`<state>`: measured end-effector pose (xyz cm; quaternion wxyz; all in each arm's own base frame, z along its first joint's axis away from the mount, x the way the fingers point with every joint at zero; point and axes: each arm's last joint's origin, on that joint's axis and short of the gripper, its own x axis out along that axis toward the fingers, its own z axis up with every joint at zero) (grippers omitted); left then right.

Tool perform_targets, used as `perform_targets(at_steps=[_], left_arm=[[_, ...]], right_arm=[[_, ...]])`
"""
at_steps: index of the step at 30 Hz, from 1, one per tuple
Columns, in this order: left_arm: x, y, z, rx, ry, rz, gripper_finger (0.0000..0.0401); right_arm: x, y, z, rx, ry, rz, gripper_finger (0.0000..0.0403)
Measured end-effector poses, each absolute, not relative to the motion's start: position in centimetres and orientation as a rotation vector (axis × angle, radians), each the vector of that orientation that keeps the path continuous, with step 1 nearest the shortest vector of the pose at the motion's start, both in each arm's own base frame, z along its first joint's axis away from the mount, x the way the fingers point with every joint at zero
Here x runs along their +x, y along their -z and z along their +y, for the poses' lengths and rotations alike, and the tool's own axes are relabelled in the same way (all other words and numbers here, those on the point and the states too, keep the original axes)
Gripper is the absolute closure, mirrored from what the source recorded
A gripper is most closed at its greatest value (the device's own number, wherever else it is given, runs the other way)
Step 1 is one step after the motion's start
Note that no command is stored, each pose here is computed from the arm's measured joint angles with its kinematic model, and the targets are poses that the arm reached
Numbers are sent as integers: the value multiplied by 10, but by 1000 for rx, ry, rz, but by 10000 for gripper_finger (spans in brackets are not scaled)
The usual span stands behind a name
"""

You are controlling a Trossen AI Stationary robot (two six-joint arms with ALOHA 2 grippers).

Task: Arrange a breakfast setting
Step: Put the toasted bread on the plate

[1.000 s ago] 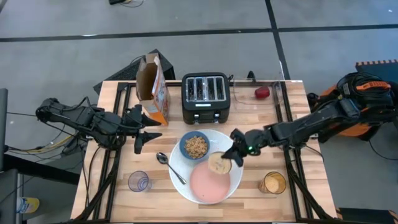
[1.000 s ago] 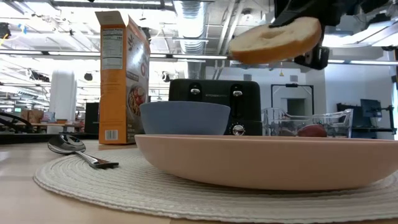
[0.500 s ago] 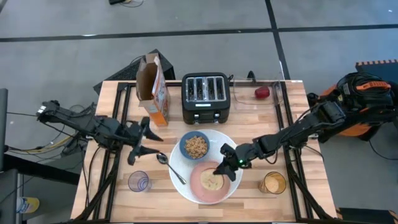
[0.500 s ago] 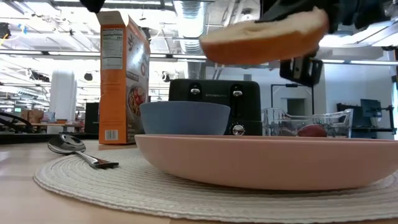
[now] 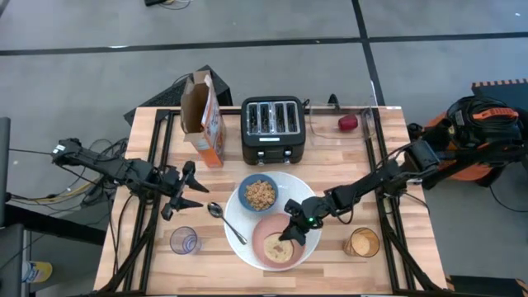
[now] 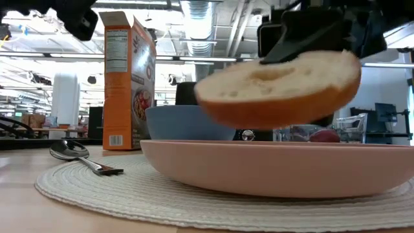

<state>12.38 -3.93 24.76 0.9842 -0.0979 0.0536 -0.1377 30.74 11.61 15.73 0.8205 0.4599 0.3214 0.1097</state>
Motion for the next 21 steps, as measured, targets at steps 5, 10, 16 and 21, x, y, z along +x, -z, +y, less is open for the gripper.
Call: perform_targets(at_steps=[5,10,16,21], left_arm=[[119,-229,-38,-222,282,62,193],[116,-212,-37,-223,306,-18,193],[114,-191,-37,-218,301,15,193],[114,-179,-37,-201,305,40,193]], right_arm=[[312,-148,119,1016,-269,689,337],[314,-148,120,1024,-298,670,337],[313,-146,120,1022,-285,689,337],[313,-145,119,996,-282,701,337]])
